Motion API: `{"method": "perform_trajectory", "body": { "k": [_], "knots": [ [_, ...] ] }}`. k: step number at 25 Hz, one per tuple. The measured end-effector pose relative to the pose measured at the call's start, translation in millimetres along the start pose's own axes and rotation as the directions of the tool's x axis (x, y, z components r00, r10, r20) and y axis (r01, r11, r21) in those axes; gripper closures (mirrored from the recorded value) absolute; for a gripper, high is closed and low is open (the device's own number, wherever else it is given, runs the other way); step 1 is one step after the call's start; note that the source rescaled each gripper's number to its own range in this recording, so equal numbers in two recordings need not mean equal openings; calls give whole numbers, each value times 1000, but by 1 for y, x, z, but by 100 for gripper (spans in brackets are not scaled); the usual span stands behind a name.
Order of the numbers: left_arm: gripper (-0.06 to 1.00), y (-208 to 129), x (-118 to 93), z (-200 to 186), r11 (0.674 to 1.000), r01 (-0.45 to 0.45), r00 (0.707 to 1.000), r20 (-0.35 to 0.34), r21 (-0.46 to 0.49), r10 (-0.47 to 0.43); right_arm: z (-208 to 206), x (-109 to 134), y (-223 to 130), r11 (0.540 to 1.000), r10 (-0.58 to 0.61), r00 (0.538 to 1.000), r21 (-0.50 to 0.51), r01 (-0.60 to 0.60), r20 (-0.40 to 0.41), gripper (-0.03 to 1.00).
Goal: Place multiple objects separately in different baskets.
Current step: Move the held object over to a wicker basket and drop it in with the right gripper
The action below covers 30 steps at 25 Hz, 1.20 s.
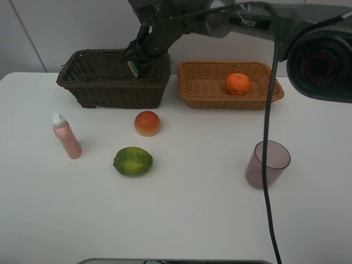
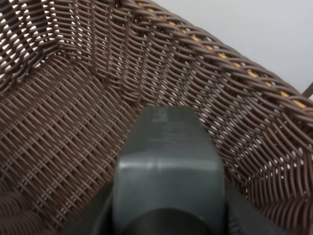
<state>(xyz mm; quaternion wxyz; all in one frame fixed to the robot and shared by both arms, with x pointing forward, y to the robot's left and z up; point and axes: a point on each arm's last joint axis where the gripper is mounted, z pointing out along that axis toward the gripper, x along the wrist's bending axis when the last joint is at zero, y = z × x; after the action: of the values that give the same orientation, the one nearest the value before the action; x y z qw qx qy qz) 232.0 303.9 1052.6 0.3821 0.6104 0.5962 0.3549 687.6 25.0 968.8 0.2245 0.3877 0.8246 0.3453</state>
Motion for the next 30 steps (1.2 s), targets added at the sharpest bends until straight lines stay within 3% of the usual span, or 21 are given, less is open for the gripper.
{"method": "perform_trajectory", "body": {
  "k": [7, 12, 15, 20, 25, 30],
  "knots": [
    [-6, 0, 0, 0, 1000, 0, 1000, 0, 0, 0, 4, 1, -3, 1000, 3, 1000, 10, -3, -3, 46],
    [-6, 0, 0, 0, 1000, 0, 1000, 0, 0, 0, -2, 1, 3, 1000, 20, 1000, -16, -20, -11, 10],
    [-6, 0, 0, 0, 1000, 0, 1000, 0, 0, 0, -5, 0, 5, 1000, 21, 1000, -22, -21, -10, 4],
    [-6, 0, 0, 0, 1000, 0, 1000, 0, 0, 0, -21, -4, 13, 1000, 30, 1000, -1, -30, -7, 1],
    [-6, 0, 0, 0, 1000, 0, 1000, 0, 0, 0, -63, -10, 32, 997, 78, 997, 27, -77, -23, 1],
    [-6, 0, 0, 0, 1000, 0, 1000, 0, 0, 0, -96, -10, 31, 976, 112, 993, 194, -101, -46, 1]
  ]
}}
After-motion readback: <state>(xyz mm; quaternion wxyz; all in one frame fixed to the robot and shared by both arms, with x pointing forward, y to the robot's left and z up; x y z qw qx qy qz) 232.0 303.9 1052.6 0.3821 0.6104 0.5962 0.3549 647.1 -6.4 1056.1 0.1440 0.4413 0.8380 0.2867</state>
